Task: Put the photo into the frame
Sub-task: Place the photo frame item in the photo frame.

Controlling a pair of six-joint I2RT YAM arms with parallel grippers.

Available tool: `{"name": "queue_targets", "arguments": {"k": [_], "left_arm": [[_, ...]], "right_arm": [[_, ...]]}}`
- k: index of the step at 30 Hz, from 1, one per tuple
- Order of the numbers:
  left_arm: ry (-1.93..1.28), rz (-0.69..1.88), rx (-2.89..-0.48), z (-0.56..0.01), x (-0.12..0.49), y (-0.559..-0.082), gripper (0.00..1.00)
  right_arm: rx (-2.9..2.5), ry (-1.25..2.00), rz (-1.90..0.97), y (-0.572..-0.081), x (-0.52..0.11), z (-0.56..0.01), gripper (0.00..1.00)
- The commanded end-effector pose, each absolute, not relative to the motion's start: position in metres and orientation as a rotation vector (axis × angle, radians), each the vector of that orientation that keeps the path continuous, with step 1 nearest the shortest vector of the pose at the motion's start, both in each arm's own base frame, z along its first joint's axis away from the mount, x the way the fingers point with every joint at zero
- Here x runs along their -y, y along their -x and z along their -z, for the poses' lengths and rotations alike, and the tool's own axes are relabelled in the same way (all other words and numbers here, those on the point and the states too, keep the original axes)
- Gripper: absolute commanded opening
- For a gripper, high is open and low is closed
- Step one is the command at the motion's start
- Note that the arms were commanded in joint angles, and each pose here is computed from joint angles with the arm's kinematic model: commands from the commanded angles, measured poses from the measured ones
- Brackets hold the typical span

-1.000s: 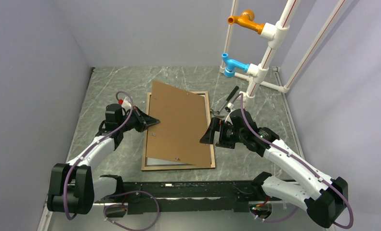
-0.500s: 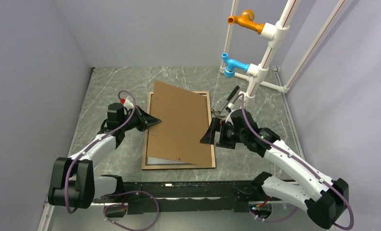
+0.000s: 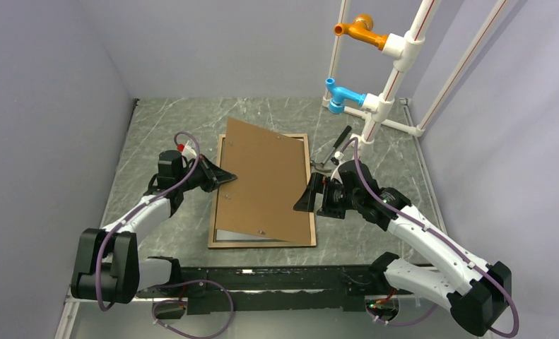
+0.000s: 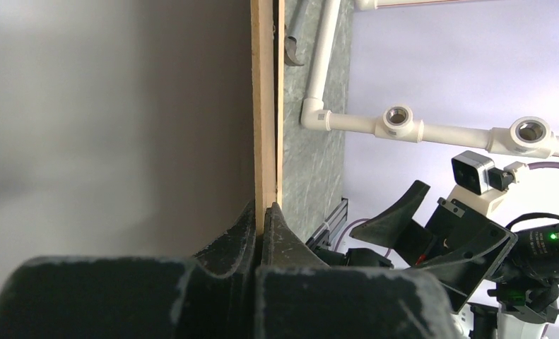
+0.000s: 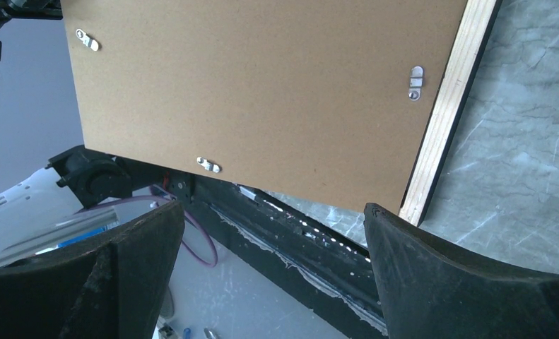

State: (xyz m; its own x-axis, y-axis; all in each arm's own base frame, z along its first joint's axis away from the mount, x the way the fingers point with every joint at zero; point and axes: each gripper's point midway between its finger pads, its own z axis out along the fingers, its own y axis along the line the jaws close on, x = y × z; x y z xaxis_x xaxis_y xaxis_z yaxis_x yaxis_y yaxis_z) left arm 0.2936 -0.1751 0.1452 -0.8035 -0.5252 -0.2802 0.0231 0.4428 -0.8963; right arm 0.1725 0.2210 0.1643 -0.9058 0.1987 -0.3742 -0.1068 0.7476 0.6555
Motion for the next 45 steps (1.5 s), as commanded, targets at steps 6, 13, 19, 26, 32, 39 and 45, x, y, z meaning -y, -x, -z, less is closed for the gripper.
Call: {"name": "queue_targets", "arguments": {"k": [6,13,19,26,32,39,45], "left_arm": [[0.175,1.347,-2.007,-0.191,0.181,-0.308,0.00],[0.186,1.332,-1.995,-0.193,0.179,-0.311,0.00],[0.178,1.339,-1.985,-0.197,0.179,-0.314,0.00],[0.219,1.312,-1.996,-0.193,0.167,-0.318,0.00],[0.265,1.315,-2.005,-0.185,0.159,-0.321,0.00],[0.283,1.361,-1.996,-0.175,0.165,-0.318,0.00],[0.260,1.360,-2.041,-0.168,0.177,-0.312,0.00]], "right_arm": [[-2.492,-0.061,-1.015,-0.173,-0.223,-0.171,0.99],[-2.493,-0.061,-1.012,-0.174,-0.223,-0.172,0.99],[-2.494,-0.061,-1.009,-0.174,-0.223,-0.172,0.99],[-2.495,-0.064,-1.012,-0.173,-0.223,-0.170,1.00],[-2.496,-0.066,-1.015,-0.173,-0.223,-0.170,0.99],[-2.502,-0.069,-1.013,-0.173,-0.223,-0.167,0.99],[-2.505,-0.071,-1.008,-0.173,-0.222,-0.166,0.99]]}}
